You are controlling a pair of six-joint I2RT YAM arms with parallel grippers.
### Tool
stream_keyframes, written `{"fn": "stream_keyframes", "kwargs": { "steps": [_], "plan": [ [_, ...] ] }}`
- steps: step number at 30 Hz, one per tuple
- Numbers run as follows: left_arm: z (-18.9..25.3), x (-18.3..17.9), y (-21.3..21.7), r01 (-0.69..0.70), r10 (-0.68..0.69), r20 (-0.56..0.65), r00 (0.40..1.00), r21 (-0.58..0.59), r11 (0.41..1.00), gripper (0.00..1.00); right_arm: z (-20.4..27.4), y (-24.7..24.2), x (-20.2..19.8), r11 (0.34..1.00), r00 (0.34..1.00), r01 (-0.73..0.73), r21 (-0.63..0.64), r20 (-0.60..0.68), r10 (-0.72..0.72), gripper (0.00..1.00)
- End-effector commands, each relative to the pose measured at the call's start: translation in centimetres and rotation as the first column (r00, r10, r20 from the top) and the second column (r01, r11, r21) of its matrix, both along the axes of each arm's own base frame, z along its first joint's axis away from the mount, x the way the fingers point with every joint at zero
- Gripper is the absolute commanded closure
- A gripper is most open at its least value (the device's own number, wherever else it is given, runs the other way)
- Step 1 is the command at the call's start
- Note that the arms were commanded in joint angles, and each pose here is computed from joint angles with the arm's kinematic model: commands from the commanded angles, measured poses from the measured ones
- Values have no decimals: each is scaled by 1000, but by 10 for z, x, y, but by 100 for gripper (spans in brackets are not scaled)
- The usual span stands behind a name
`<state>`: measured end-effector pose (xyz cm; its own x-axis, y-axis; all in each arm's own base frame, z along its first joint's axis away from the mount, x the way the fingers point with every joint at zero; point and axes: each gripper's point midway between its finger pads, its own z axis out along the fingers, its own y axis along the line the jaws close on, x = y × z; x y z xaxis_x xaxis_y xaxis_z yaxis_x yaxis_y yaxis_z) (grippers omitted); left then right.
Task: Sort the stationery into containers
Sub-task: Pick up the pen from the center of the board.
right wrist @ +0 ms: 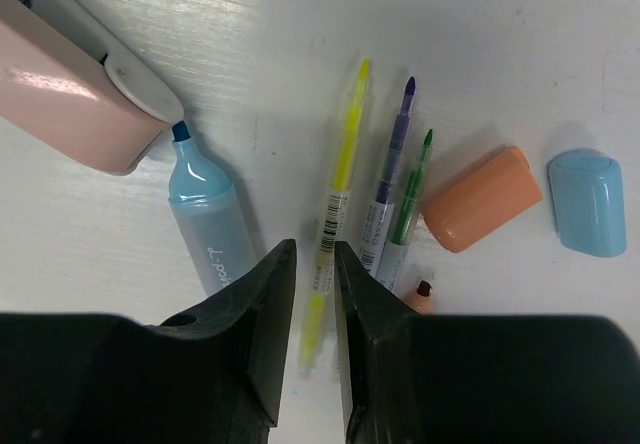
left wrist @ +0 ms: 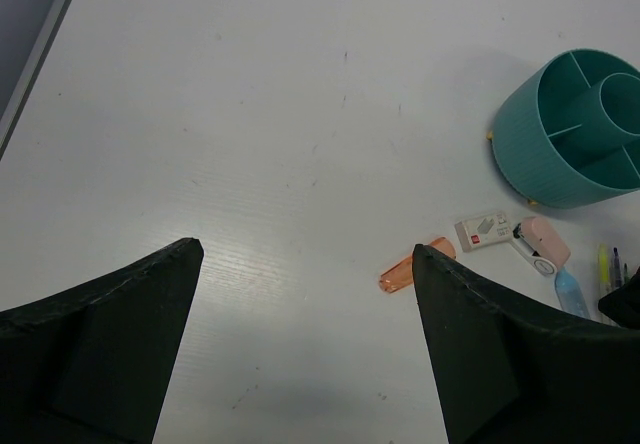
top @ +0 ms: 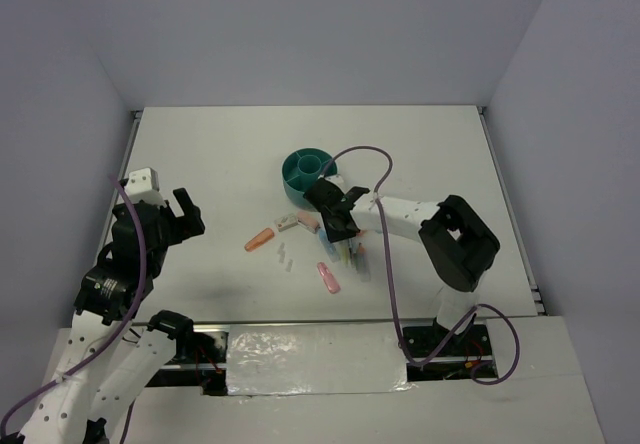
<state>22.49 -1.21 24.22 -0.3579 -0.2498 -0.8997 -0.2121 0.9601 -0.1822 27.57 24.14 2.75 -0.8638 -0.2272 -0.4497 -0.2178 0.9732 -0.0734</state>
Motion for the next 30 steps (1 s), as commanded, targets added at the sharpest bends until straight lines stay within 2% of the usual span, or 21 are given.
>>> {"fn": "stream_keyframes", "kwargs": {
  "steps": [1,14,21,24,25,29,30],
  "plan": [
    [7,3,-3,7,-7,27,1000,-14,1000,1,2,2,4,1000,1000,19,-11,20,-19,70],
    [4,3,-4,10,-10,13,1000,-8,1000,1,-14,-5,1,999,999,32,-25,-5,-32,68],
    [-1,10,-7,16,-15,-35,999,7,1000,1,-20,-3,-2,999,999,43,-8,-18,-44,73],
    [2,14,-14,32,-32,-66,997,-9,999,1,-19,-4,-3,998,998,54,-11,-21,-54,85],
    [-2,12,-18,43,-45,-103,994,-21,999,1,-17,-5,-2,998,998,62,-10,-17,-63,100],
    [-9,20,-64,164,-190,-138,972,-177,970,1,25,-9,4,995,993,98,27,62,-99,100],
    [-20,23,-73,174,-206,-164,965,-188,967,1,54,-10,6,992,988,104,74,110,-112,100]
  ]
}}
